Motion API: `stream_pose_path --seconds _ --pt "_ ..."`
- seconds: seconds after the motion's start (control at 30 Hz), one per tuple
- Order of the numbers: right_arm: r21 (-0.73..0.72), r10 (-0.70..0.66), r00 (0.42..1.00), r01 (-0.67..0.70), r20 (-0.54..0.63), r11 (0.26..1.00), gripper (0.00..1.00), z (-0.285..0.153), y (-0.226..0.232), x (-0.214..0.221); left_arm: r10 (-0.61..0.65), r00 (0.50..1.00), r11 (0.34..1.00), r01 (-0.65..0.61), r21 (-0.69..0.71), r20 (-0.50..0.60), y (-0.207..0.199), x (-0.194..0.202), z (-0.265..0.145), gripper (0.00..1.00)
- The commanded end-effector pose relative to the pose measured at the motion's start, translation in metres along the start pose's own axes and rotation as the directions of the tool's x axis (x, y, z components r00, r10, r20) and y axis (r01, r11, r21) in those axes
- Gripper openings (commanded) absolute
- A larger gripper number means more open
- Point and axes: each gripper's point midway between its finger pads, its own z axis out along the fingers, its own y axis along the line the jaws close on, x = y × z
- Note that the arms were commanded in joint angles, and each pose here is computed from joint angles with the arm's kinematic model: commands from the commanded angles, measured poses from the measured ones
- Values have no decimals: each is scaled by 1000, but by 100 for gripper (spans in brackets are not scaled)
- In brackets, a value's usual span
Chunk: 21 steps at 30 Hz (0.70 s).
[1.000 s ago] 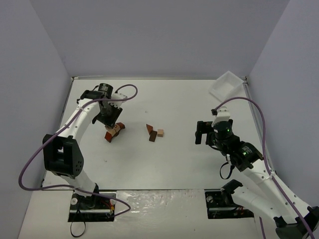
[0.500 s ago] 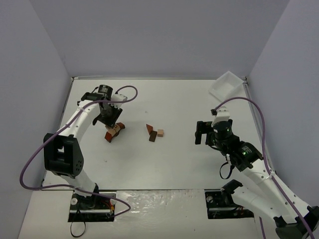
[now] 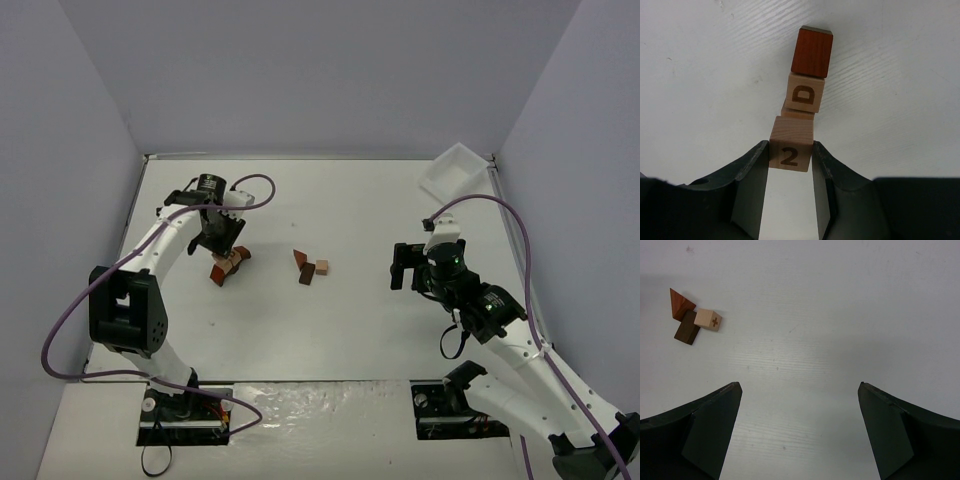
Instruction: Build the wood block tower
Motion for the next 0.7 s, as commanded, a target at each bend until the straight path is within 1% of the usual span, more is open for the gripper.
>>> stream_pose_path --seconds 0.0,0.4,0.67 --pt "-19 22 997 -21 77 1000 100 -1 6 -26 -8 998 1000 10 -23 61 7 -10 -8 0" --pt "-18 21 997 -20 71 1000 100 0 6 -25 -7 999 1000 8 -8 49 4 -6 -4 0" --pt "-20 19 997 -18 70 1000 100 1 7 -25 -24 995 1000 23 15 93 3 -27 -9 0"
